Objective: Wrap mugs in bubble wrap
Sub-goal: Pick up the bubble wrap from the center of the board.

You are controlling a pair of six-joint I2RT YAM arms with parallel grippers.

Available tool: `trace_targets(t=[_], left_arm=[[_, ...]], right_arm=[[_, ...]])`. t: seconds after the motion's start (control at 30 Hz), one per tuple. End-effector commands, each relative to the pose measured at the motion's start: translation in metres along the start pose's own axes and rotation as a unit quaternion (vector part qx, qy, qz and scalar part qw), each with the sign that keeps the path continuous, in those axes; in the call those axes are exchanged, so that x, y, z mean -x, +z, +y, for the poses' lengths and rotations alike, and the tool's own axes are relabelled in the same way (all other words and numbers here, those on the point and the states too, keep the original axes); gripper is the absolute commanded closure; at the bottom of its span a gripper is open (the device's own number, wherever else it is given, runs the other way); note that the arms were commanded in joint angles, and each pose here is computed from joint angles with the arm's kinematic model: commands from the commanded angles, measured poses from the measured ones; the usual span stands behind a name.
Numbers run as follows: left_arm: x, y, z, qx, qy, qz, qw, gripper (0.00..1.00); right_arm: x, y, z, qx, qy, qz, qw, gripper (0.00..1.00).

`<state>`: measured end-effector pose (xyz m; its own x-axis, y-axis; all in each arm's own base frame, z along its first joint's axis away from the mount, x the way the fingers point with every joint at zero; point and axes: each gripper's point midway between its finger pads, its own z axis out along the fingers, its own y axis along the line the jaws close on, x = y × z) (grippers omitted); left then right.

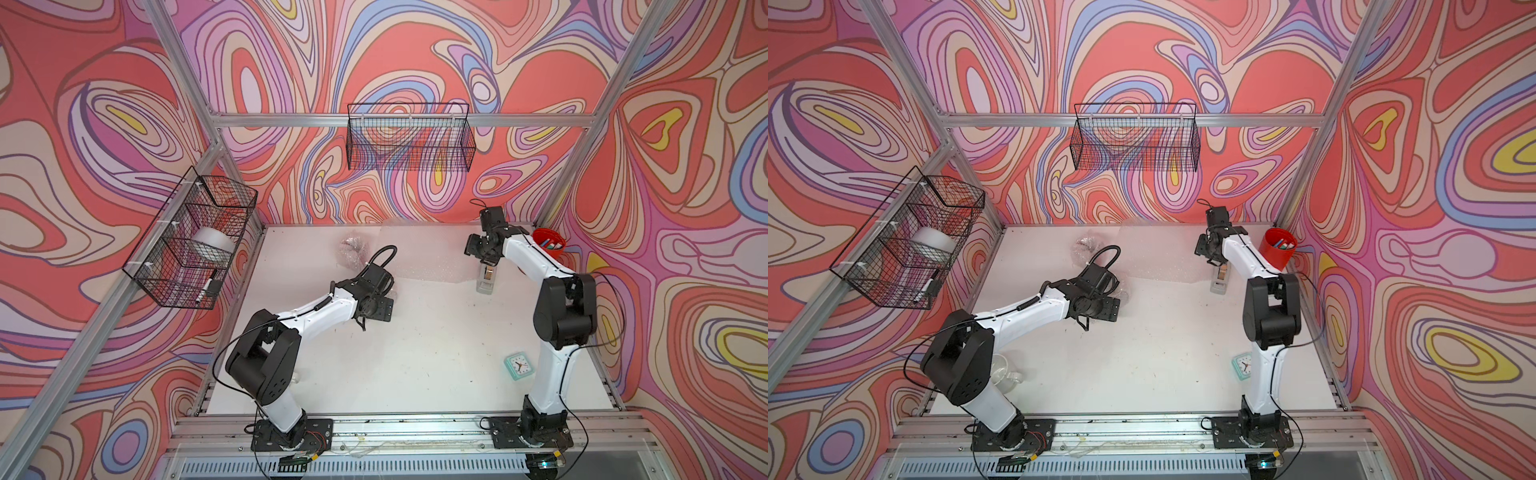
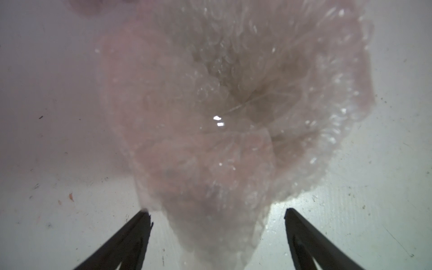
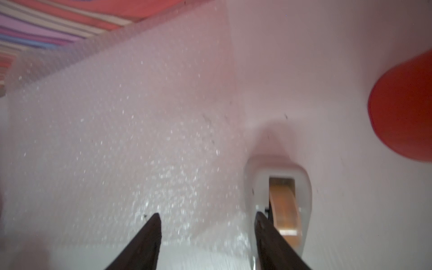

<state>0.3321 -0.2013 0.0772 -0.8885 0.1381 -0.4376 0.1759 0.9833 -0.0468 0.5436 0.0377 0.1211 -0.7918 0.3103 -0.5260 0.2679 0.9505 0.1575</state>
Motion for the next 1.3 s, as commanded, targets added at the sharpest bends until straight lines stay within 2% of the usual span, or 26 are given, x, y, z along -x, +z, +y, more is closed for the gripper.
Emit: trace_targets(t=[0.0,0.13,0.23,0.53,0.73,0.83,0.9,0.97,1.03,1.13,1.27], left_arm=[[0.006,-0.002,-0.004,-0.002,0.009,-0.004,1.000,0.09],[0.005,0.001,-0.007,-0.008,0.007,0.003,1.000,0.10],[0.005,0.003,-0.009,-0.009,0.006,0.005,1.000,0.10],[0.002,0.004,-0.006,-0.003,0.005,0.010,1.000,0.10],[-0.006,0.012,-0.002,0.008,-0.002,0.024,1.000,0.14],[-0.009,0.015,0.002,0.021,-0.009,0.028,0.999,0.17],[-0.009,0.016,0.002,0.021,-0.010,0.029,0.999,0.18],[-0.008,0.018,0.001,0.021,-0.011,0.031,0.999,0.22],[-0.007,0.020,0.001,0.025,-0.013,0.034,0.999,0.26],[-0.004,0.024,0.001,0.033,-0.016,0.037,0.999,0.32],[0.009,0.029,-0.002,0.045,-0.017,0.037,0.998,0.36]], right_arm=[[-0.002,0.029,-0.030,-0.042,-0.017,0.058,0.997,0.35],[0.005,0.062,-0.040,-0.061,-0.037,0.082,0.994,0.35],[0.003,0.079,-0.037,-0.051,-0.044,0.090,0.994,0.37],[-0.019,0.105,-0.023,0.000,-0.039,0.118,0.992,0.41],[-0.039,0.115,-0.023,0.010,-0.043,0.149,0.988,0.58],[-0.044,0.117,-0.024,0.008,-0.041,0.159,0.986,0.72],[-0.040,0.115,-0.021,0.012,-0.038,0.154,0.987,0.86],[-0.025,0.104,-0.013,0.028,-0.033,0.130,0.991,1.00],[0.000,0.083,0.000,0.056,-0.025,0.088,0.994,1.00],[0.042,0.031,0.019,0.096,-0.015,0.011,0.995,1.00],[0.074,-0.045,0.020,0.093,-0.004,-0.065,0.994,1.00]])
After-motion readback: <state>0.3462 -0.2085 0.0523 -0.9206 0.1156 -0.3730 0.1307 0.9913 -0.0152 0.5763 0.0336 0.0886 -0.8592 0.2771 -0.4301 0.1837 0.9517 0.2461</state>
